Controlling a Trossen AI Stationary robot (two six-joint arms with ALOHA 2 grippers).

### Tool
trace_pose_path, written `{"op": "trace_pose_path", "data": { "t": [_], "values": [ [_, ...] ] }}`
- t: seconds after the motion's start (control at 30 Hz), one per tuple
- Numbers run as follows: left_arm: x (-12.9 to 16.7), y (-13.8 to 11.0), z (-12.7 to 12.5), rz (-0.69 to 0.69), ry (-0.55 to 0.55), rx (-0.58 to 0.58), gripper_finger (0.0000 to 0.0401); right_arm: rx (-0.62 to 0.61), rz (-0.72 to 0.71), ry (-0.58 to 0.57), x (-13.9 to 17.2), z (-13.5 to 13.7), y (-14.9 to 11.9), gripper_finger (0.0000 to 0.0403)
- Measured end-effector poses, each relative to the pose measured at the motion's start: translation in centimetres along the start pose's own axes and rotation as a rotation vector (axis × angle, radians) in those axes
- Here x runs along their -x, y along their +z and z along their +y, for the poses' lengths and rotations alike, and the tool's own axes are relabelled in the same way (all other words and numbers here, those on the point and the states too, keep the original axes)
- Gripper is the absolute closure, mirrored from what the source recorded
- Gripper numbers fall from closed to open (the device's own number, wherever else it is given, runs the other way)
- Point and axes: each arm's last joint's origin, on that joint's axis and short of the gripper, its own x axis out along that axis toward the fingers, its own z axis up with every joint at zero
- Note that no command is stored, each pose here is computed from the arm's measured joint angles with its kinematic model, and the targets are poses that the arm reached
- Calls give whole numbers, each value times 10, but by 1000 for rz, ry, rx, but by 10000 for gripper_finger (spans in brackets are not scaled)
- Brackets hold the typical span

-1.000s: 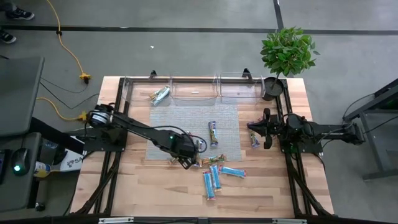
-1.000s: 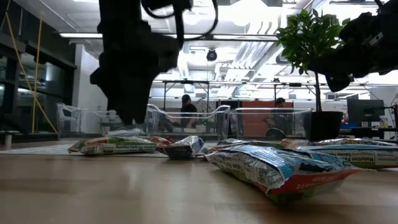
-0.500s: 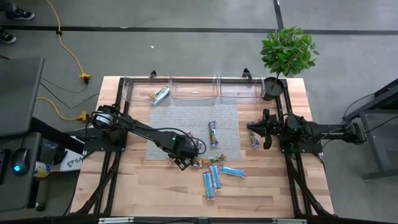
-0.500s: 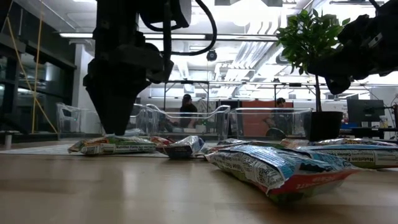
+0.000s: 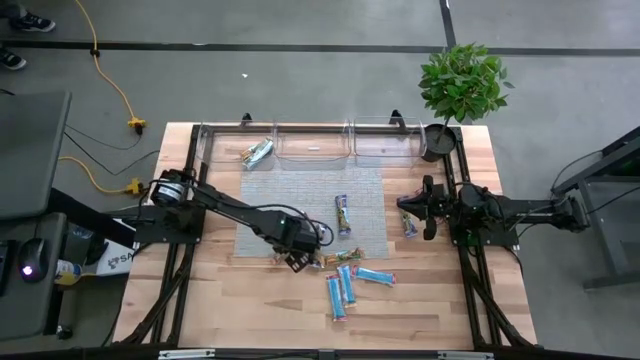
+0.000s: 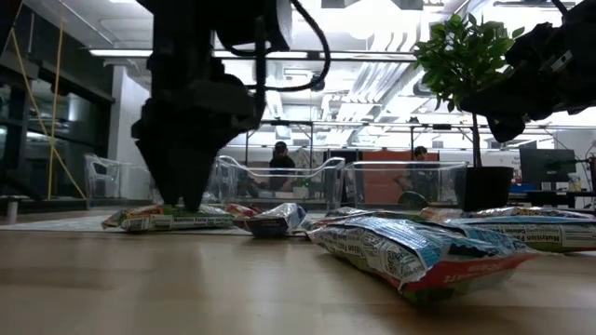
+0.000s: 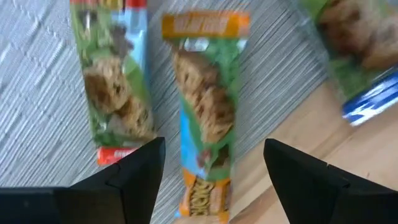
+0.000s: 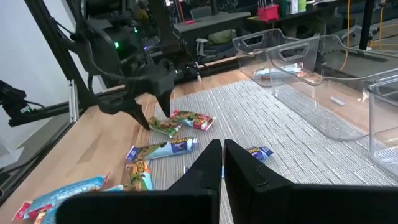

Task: Pick and place Granola Bars by type
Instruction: Put the yellow granola bar into the left transparent bin

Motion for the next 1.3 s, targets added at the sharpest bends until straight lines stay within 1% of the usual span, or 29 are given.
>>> {"op": "trace_pose_path", "data": {
  "t": [0.1,0.17,0.2,0.27,0.37,0.5,0.73,0.87,1.0,1.07,1.3],
  "values": [
    [-10,0,-4,40,-18,-15,130,0,-2,0,0,0,0,402],
    [-17,0,-4,62,8,-18,130,0,0,-2,0,0,0,402],
    [-19,1,-5,61,-1,-17,130,-4,-2,0,0,0,0,402],
    [-20,-1,-4,75,14,-23,130,-17,0,-5,-1,0,0,402],
    [-23,0,-6,93,-3,-28,134,-36,7,-4,-1,0,-1,402],
    [-24,0,-7,92,-11,-25,156,-43,17,-6,-2,0,-1,402],
    [-25,1,-7,85,-10,-19,213,-42,18,-6,-2,0,-2,402],
    [-23,0,-6,86,-11,-11,238,-43,18,-6,-2,0,-2,402],
    [-19,-1,-5,99,-16,5,251,-42,19,-7,-2,0,-2,402],
    [-15,-3,-3,130,-28,8,255,-42,20,-6,-2,0,-2,402],
    [-8,-6,-1,169,-45,9,262,-41,24,-7,-2,0,-2,402]
  ]
}}
